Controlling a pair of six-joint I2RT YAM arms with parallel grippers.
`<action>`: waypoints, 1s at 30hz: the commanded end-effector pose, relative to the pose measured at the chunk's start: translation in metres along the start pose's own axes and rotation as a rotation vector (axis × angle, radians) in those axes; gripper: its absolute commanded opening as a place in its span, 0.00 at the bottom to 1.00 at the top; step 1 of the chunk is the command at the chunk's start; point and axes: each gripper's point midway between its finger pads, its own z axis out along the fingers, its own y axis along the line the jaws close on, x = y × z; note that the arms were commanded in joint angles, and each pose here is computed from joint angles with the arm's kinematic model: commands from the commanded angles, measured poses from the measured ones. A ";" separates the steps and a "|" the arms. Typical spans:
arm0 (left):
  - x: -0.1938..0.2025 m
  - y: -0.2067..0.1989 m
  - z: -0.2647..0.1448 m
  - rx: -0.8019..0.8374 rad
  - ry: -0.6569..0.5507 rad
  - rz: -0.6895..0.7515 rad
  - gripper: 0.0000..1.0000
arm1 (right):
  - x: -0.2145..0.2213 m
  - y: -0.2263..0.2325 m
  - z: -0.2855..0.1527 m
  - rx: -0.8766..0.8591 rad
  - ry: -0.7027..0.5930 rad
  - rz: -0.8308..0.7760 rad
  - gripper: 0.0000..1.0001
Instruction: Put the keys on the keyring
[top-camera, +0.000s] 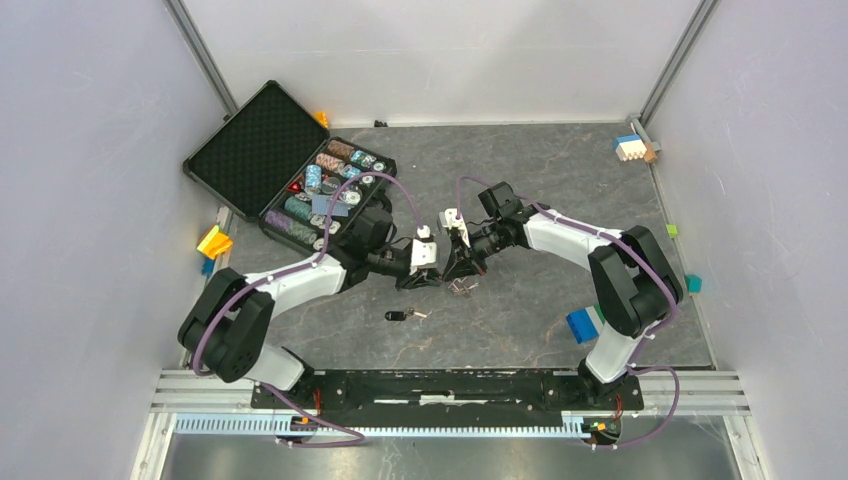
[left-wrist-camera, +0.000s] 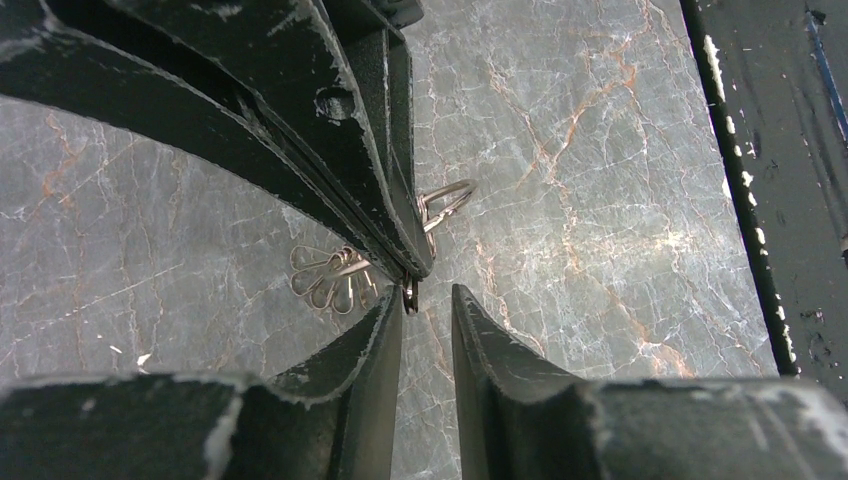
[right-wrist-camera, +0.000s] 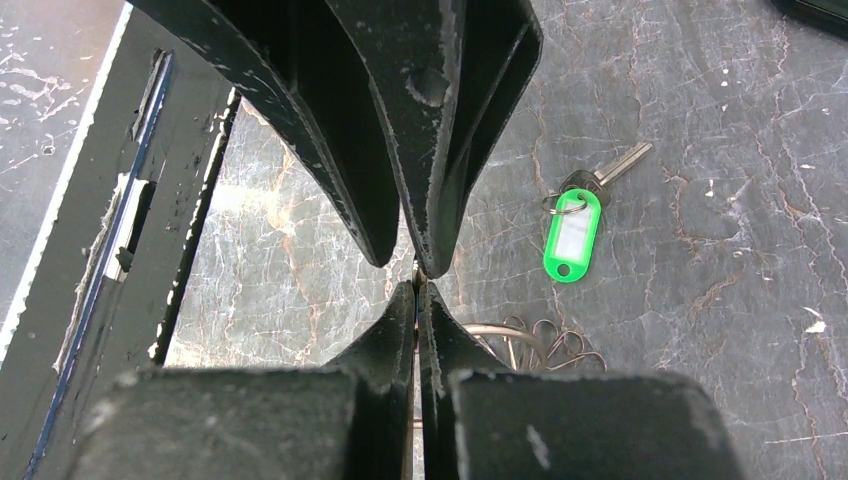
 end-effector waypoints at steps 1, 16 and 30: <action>-0.010 0.010 0.005 -0.017 -0.019 0.042 0.28 | -0.015 0.003 -0.006 -0.001 -0.034 -0.057 0.00; -0.018 0.016 0.001 -0.041 -0.011 0.044 0.26 | -0.012 0.002 -0.006 -0.003 -0.025 -0.050 0.00; -0.025 0.018 0.002 -0.040 -0.028 0.031 0.27 | -0.011 0.002 -0.005 -0.009 -0.023 -0.047 0.00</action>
